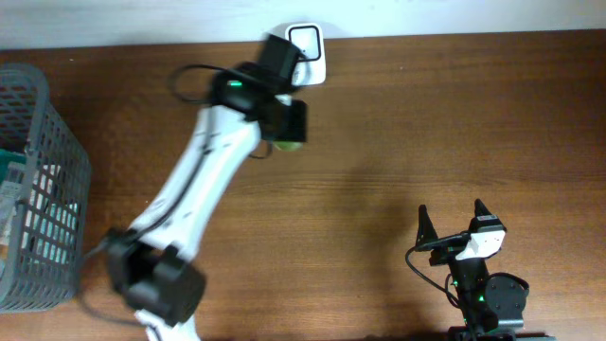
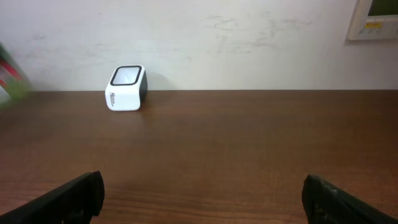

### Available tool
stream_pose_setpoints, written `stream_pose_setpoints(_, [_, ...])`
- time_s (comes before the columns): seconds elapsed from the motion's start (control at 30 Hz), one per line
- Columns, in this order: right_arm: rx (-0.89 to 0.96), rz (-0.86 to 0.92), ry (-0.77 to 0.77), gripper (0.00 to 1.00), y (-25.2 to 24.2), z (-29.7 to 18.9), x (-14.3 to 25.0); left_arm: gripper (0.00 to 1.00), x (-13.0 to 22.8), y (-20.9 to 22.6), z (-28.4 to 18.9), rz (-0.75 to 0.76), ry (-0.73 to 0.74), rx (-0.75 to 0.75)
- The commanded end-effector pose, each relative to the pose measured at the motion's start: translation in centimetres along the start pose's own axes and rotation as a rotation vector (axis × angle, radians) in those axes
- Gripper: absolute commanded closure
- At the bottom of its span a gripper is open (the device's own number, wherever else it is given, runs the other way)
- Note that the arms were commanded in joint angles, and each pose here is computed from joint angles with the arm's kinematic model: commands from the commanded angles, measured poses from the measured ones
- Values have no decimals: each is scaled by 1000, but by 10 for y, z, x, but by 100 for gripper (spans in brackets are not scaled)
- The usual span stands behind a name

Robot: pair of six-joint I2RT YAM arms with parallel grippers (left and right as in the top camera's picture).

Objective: Scan the item barcode
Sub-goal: 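Carry the jar with the left gripper and set it on the table center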

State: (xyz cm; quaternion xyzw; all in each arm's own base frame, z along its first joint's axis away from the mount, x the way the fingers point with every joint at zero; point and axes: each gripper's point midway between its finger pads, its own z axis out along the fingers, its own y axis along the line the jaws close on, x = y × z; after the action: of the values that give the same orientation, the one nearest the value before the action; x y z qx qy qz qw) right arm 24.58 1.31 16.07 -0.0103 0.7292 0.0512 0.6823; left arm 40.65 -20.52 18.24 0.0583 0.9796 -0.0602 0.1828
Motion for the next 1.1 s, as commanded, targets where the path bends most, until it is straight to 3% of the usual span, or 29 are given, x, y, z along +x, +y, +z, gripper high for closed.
stream_pose_setpoints(0.0, [-11, 7, 5, 2, 2, 0, 3, 53, 13, -32, 44, 66, 68, 18])
stream_pose_setpoints(0.2, [-11, 7, 5, 2, 2, 0, 3, 51, 47, -79, 106, 170, 155, 23])
stream_pose_setpoints(0.4, [-11, 7, 5, 2, 2, 0, 3, 51, 70, -100, 105, 222, 200, 43])
stream_pose_setpoints(0.6, [-11, 7, 5, 1, 2, 0, 3, 51, 62, -123, 106, 239, 141, 102])
stream_pose_setpoints(1.07, [-11, 7, 5, 2, 2, 0, 3, 50, 83, -130, 126, 263, 196, 102])
